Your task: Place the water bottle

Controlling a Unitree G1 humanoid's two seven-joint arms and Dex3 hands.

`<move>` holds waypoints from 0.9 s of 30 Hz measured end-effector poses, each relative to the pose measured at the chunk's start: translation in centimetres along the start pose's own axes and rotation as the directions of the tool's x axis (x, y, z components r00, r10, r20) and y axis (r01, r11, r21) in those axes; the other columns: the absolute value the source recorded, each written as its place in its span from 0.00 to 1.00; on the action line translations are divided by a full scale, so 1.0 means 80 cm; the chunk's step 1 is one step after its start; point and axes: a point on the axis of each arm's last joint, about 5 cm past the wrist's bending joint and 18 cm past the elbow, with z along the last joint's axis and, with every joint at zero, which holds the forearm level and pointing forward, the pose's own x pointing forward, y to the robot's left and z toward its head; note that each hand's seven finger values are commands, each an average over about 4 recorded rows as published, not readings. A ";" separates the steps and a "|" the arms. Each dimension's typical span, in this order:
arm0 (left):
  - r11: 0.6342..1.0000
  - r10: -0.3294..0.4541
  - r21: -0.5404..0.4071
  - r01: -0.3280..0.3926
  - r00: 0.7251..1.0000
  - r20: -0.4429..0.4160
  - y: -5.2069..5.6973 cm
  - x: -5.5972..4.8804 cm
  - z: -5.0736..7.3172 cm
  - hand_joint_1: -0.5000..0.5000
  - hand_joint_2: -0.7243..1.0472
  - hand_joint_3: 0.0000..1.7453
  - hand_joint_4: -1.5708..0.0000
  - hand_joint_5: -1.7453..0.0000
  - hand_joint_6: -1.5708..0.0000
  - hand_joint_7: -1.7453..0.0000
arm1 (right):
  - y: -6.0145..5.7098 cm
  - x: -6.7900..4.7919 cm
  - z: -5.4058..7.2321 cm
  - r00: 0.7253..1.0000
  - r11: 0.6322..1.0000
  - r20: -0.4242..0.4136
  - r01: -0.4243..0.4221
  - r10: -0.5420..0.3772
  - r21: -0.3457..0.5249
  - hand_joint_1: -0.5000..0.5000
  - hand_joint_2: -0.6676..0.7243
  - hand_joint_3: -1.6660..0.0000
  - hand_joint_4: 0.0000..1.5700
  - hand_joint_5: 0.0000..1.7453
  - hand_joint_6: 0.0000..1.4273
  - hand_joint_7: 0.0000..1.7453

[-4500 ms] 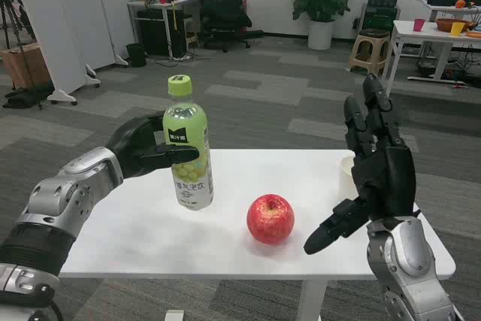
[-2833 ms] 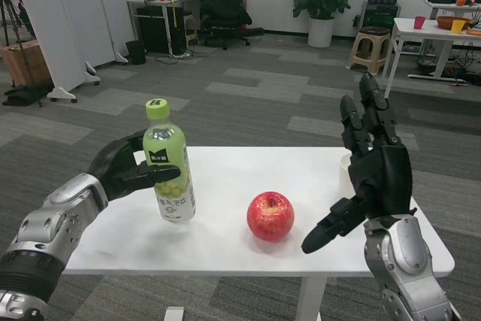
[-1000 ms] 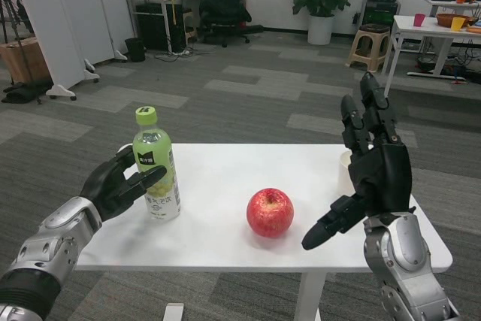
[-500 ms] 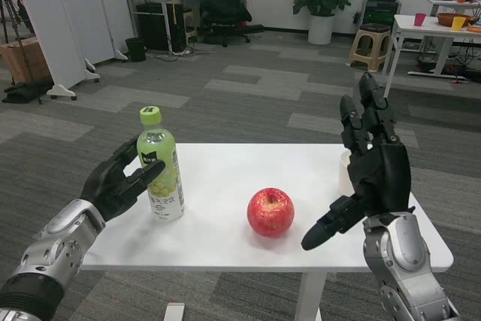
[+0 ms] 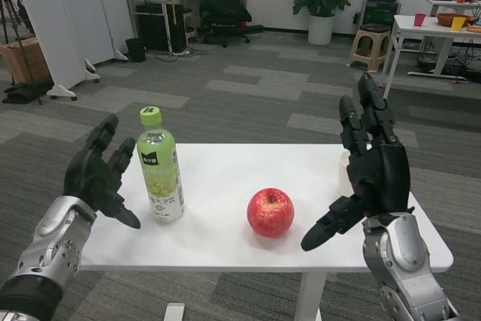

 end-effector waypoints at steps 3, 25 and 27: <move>0.999 0.034 -0.008 -0.034 0.998 0.049 0.007 -0.001 0.011 0.02 0.00 0.05 1.00 1.00 1.00 1.00 | 0.000 0.000 0.000 1.000 1.000 -0.001 -0.001 0.001 0.001 0.04 0.84 1.00 0.00 0.00 0.00 0.00; 0.982 -0.013 0.187 -0.014 0.990 0.139 0.020 -0.043 0.117 0.02 0.05 0.05 1.00 1.00 1.00 1.00 | -0.001 0.001 0.001 1.000 1.000 0.002 -0.004 0.004 -0.004 0.04 0.84 1.00 0.00 0.00 0.00 0.00; 0.982 -0.017 0.189 -0.010 0.990 0.142 0.020 -0.045 0.119 0.02 0.05 0.05 1.00 1.00 1.00 1.00 | -0.001 0.001 0.001 1.000 1.000 0.002 -0.005 0.005 -0.005 0.04 0.83 1.00 0.00 0.00 0.00 0.00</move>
